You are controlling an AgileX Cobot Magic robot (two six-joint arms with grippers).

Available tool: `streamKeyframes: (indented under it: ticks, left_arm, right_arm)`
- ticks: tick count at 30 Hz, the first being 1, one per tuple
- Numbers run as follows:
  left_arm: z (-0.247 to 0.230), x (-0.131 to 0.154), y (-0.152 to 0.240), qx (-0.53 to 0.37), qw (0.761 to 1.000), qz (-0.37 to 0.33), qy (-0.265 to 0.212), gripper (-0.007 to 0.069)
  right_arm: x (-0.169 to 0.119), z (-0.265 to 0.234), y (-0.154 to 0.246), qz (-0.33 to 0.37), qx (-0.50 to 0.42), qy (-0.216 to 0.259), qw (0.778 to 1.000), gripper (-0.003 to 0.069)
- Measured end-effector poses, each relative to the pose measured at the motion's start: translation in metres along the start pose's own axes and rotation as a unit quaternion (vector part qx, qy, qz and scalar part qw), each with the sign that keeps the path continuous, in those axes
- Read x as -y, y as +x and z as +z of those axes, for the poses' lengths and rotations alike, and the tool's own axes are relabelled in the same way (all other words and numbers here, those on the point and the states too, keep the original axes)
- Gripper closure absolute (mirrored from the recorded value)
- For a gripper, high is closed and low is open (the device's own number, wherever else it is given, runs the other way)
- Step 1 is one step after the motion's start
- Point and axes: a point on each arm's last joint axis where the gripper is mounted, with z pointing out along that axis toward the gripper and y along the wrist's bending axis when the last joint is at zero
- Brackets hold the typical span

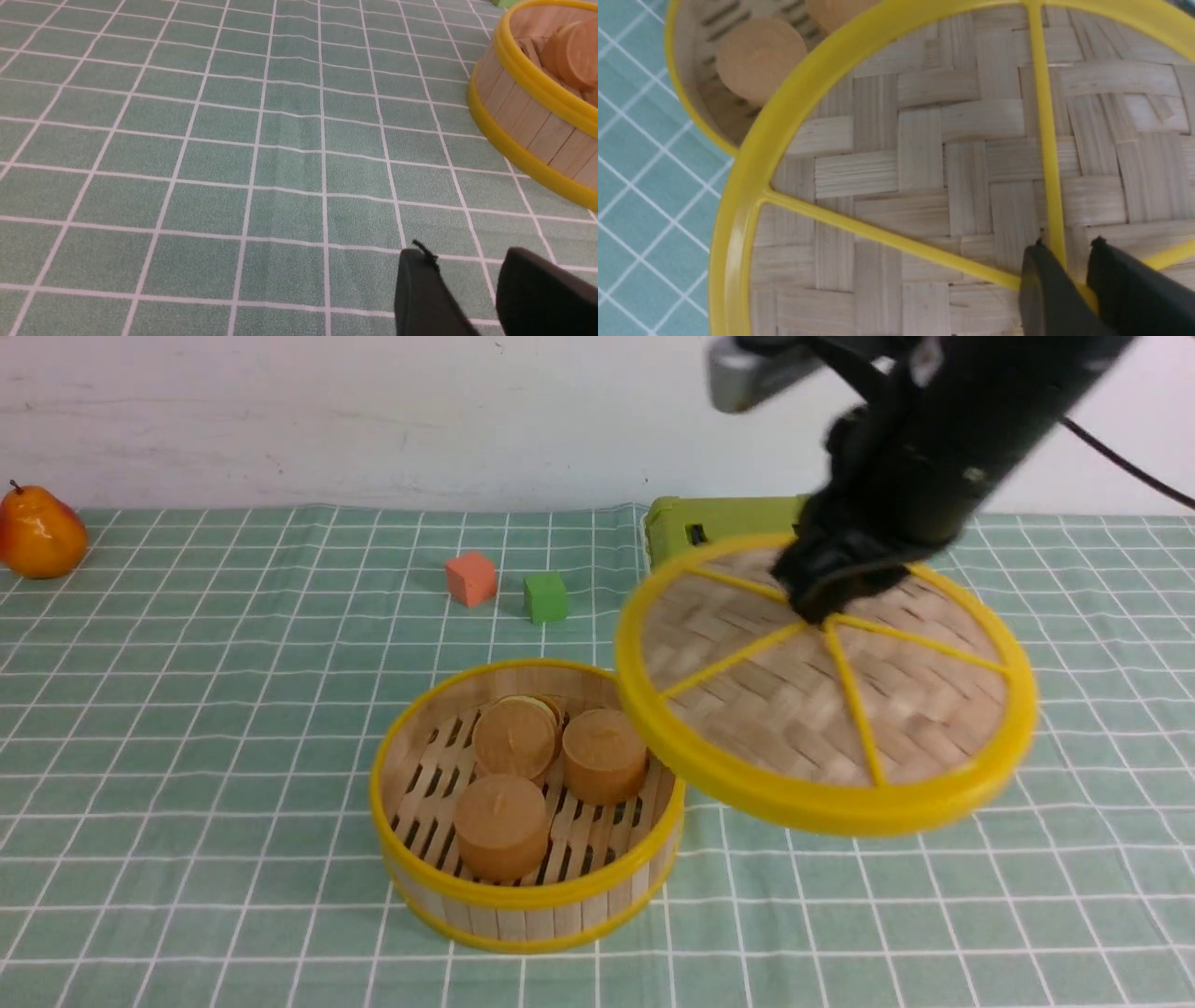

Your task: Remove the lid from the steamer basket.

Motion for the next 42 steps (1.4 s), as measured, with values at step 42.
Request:
streamKeyframes:
  ticks: [42]
  left_arm:
    - [0.000,0.000,0.000,0.000,1.000,0.000,0.000,0.0386]
  right_arm:
    - [0.004,-0.064,0.146,0.107,0.209,0.123,0.964,0.0575]
